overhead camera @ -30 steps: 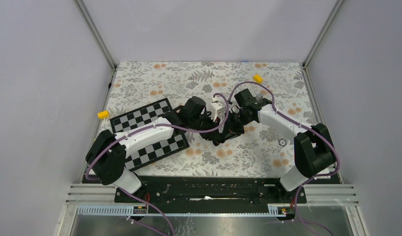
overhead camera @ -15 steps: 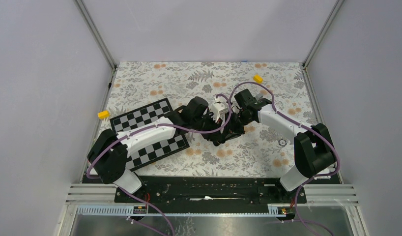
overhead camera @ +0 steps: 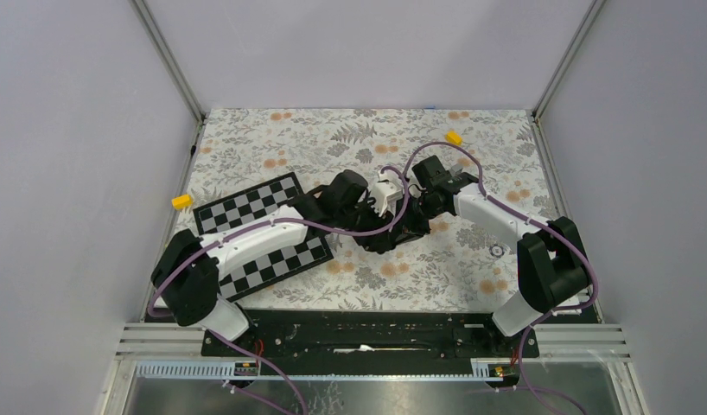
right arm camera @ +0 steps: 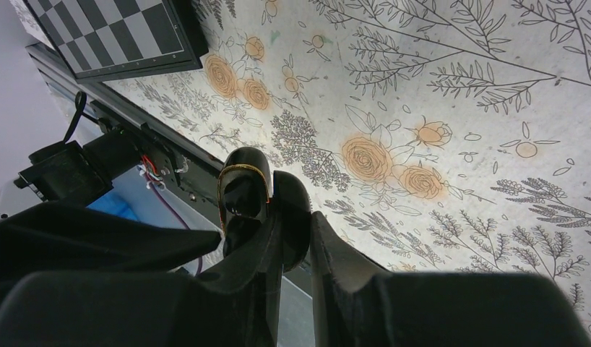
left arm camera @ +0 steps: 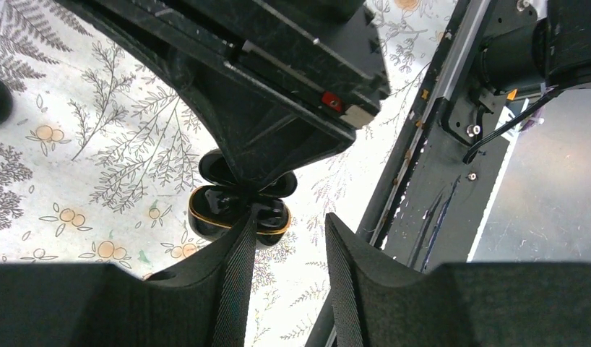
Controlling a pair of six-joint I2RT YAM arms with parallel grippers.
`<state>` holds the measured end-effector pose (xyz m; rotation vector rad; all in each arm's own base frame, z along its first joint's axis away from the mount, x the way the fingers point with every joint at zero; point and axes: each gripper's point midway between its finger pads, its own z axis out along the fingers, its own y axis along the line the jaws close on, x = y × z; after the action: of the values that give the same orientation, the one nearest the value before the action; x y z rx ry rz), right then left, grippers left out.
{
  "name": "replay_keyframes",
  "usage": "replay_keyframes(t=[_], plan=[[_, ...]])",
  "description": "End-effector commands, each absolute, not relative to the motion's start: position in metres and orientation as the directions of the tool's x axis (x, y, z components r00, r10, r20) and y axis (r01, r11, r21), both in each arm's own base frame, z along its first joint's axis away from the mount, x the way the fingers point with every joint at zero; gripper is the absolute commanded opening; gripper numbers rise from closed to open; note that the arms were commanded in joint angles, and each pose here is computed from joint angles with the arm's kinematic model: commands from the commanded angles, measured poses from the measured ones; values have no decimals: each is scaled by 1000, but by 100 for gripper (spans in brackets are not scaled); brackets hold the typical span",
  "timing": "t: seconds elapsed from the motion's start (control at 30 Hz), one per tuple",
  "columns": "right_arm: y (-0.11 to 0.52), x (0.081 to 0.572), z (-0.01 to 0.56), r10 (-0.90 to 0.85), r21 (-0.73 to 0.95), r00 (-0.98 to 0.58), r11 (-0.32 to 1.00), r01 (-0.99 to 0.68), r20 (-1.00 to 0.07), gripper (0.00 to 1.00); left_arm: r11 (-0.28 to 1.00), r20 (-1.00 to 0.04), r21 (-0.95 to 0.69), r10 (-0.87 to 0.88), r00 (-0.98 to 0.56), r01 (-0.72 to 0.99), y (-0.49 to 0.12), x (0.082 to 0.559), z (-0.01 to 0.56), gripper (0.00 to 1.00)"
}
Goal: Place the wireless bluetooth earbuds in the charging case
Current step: Insert the right earbud into the right side groove of the charging case, then place the charging case with the earbuds at the center of the board.
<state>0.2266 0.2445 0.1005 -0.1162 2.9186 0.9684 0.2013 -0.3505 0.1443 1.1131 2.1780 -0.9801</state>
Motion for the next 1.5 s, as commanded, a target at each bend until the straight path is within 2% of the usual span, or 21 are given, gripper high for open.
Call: replay_keyframes(t=[0.0,0.3,0.77,0.9,1.03,1.27,1.43,1.47], plan=[[245,239,113,-29,596,-989,795,-110,-145,0,372,-798,-332,379,-468,867,-361,209,203,42],[234,242,92,-32,528,-988,842,-106,-148,0,399,-858,-308,276,-433,864,-356,216,239,47],[187,257,40,63,375,-987,927,2,-150,0,503,-848,-317,230,-478,804,-334,234,230,49],[183,254,31,72,371,-989,928,19,-130,13,512,-845,-317,229,-483,798,-333,237,228,50],[177,254,31,83,356,-987,934,29,-137,32,513,-840,-325,229,-492,794,-333,237,226,50],[160,263,54,76,275,-973,961,14,-219,41,505,-844,-325,227,-487,799,-334,237,230,50],[150,273,88,79,249,-935,968,-10,-345,43,522,-850,-315,217,-480,793,-332,241,232,50],[146,277,95,85,237,-921,971,-8,-379,47,529,-850,-314,214,-482,789,-331,243,232,50]])
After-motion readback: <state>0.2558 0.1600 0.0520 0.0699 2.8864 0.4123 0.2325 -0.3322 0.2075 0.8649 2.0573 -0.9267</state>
